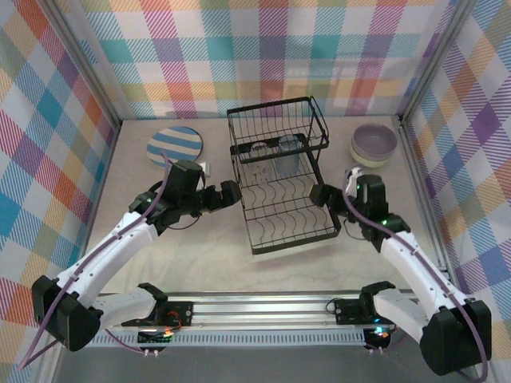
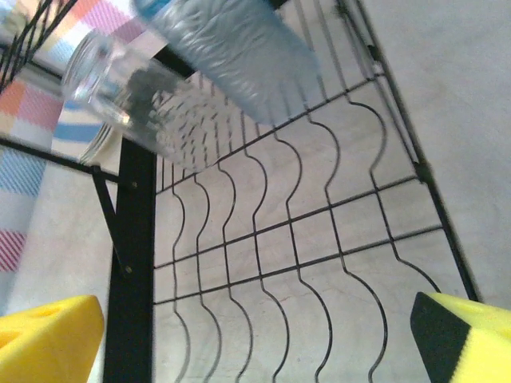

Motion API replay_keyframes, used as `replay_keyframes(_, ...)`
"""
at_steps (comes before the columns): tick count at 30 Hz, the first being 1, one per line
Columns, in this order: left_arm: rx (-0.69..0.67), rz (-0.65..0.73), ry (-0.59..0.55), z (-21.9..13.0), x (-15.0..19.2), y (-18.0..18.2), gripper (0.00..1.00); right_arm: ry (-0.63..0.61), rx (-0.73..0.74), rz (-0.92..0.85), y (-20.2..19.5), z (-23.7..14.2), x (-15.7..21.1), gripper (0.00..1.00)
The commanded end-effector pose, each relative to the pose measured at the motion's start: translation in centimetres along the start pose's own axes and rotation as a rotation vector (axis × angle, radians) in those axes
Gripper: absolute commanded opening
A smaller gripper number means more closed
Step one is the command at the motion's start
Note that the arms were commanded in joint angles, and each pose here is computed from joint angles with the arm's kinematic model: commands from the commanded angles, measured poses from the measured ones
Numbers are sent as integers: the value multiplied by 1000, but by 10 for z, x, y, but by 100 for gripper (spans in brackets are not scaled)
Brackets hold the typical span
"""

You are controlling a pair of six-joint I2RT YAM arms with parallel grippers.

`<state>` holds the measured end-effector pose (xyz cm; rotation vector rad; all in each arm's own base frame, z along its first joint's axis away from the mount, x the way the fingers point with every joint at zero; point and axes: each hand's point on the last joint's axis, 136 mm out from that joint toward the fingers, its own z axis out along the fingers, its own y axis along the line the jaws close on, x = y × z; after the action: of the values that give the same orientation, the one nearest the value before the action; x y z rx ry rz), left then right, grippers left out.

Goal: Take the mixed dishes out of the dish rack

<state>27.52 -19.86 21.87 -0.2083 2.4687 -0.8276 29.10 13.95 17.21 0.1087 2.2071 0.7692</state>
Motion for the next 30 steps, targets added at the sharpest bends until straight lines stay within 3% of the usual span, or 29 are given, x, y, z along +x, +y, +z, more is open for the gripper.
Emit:
replay_keyframes(1, 13, 13, 15, -2, -10, -8, 99, -234, -109, -329, 46, 2, -26, 99)
replay_keyframes(11, 1, -15, 5, 2, -30, -13, 97, -270, -272, -605, 101, 51, -1, 99)
replay_keyframes(30, -44, -78, 35, -7, -33, -14, 95, -444, -279, -665, 117, 130, -25, 99)
